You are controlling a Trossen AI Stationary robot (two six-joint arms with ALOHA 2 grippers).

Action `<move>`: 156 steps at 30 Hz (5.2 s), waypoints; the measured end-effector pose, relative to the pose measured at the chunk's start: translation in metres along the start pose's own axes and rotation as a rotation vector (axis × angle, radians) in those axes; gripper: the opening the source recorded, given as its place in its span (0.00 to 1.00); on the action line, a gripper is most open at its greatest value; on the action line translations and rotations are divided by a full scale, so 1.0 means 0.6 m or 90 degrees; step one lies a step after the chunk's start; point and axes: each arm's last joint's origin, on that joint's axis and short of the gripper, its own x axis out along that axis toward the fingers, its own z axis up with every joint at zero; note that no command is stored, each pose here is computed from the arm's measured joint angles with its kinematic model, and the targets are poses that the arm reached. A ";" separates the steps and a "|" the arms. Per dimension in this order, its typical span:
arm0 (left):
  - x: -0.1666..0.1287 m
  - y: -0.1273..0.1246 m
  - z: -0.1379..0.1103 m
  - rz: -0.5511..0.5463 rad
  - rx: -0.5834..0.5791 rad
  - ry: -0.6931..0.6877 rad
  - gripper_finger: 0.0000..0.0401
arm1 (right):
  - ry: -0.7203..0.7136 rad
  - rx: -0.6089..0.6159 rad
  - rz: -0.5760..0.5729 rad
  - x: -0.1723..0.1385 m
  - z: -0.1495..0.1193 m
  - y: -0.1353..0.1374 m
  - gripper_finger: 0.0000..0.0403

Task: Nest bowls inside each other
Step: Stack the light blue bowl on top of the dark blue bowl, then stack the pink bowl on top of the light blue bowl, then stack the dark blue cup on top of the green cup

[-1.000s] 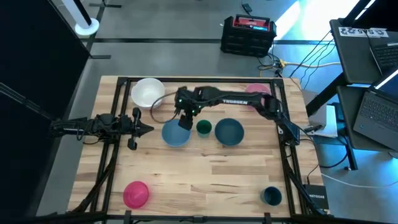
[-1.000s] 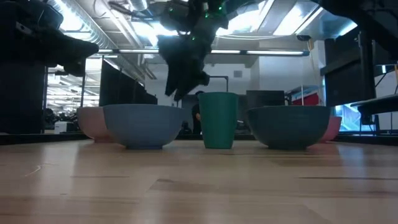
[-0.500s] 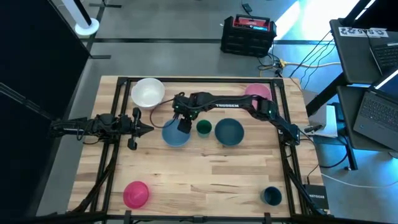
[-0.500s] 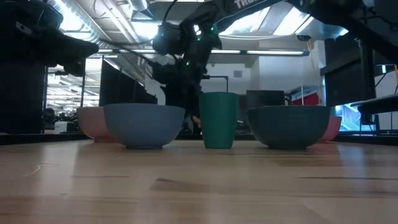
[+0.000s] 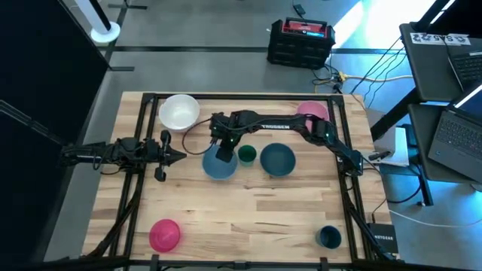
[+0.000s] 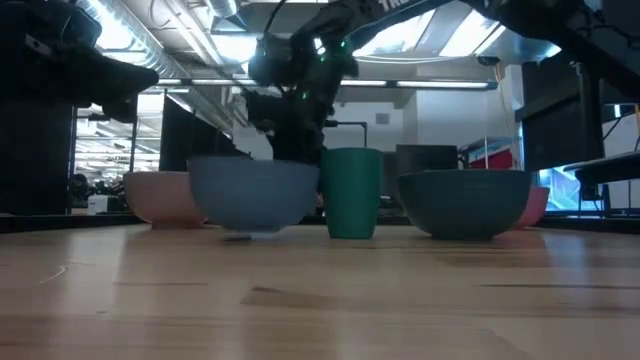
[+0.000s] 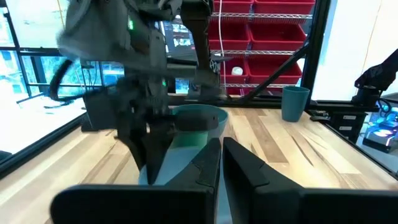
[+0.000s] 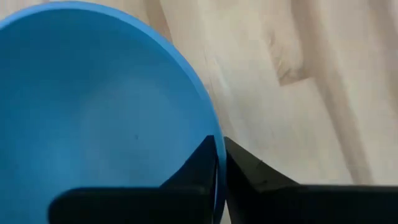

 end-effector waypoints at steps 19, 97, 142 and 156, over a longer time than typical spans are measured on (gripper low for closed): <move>0.000 0.000 0.000 0.000 0.000 0.000 0.00 | -0.071 -0.002 -0.057 -0.348 -0.045 -0.054 0.00; 0.000 0.000 0.000 0.000 0.000 0.000 0.00 | 0.202 0.256 -0.226 -0.187 -0.333 -0.256 0.01; 0.000 0.000 0.000 0.000 0.000 0.000 0.00 | 0.205 -0.120 0.009 -0.268 -0.336 0.218 0.46; 0.000 0.000 0.000 0.000 0.000 0.000 0.00 | 0.247 -0.092 -0.014 -0.342 -0.552 0.348 0.55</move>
